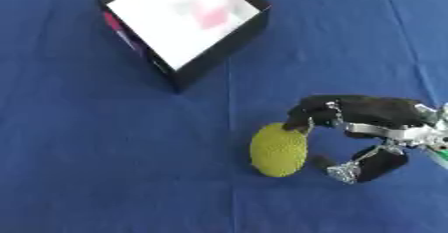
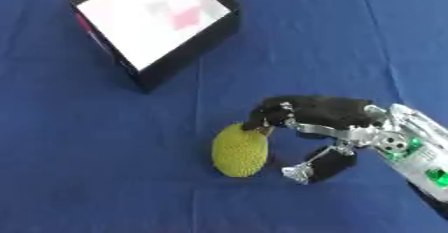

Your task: Pick up objects on the table and place them in the box.

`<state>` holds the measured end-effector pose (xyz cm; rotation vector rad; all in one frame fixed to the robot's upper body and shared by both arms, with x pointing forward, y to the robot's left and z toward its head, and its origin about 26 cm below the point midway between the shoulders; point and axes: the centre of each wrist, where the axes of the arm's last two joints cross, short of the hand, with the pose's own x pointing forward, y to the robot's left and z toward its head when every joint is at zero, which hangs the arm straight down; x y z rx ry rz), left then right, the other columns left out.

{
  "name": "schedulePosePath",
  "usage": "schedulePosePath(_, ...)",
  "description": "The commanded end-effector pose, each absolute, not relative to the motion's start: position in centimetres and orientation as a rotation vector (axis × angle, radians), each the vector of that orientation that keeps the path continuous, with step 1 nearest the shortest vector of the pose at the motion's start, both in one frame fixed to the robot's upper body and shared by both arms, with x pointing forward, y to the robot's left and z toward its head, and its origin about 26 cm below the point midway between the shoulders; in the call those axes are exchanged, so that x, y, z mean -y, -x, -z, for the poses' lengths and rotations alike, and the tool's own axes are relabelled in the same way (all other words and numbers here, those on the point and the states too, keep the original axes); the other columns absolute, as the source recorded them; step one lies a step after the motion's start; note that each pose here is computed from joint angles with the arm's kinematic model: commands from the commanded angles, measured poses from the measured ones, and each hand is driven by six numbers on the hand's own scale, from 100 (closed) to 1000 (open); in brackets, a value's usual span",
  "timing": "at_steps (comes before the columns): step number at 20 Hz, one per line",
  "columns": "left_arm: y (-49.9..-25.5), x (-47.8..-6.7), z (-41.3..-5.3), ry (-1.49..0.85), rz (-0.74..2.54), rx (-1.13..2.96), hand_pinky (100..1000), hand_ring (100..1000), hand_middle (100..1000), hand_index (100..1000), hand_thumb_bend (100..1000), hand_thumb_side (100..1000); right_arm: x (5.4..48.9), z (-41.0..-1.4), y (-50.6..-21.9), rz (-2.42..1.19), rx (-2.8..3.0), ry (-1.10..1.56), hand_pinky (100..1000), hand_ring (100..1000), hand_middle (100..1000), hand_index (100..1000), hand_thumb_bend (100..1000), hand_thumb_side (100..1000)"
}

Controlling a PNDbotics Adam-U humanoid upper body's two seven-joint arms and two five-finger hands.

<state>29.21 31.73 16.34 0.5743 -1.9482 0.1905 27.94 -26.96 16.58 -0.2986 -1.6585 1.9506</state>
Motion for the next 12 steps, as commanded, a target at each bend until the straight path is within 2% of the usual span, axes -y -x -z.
schedulePosePath(1, -29.14, -32.1, -17.05, -0.598, -0.17, 1.971, 730, 758, 747, 856, 172, 816, 26.4, -17.17, -27.86, -1.972, 1.663, 0.368, 1000, 938, 836, 928, 100, 346)
schedulePosePath(3, -29.11, -32.17, -17.0, -0.603, -0.171, 1.97, 730, 757, 748, 854, 147, 842, 26.2, -17.06, -27.87, -1.961, 1.679, 0.407, 1000, 937, 836, 928, 100, 353)
schedulePosePath(4, -29.09, -32.23, -16.98, -0.606, -0.172, 1.969, 731, 756, 748, 854, 170, 818, 26.14, -17.13, -27.91, -1.958, 1.695, 0.426, 1000, 937, 837, 927, 100, 357)
schedulePosePath(8, -29.03, -32.34, -16.94, -0.61, -0.17, 1.969, 733, 756, 749, 853, 162, 823, 25.97, -17.46, -28.06, -1.969, 1.748, 0.467, 1000, 938, 839, 928, 100, 381)
schedulePosePath(12, -28.99, -32.53, -16.84, -0.617, -0.165, 1.965, 735, 756, 749, 851, 158, 823, 25.96, -17.6, -28.11, -1.989, 1.764, 0.453, 1000, 940, 841, 932, 100, 357)
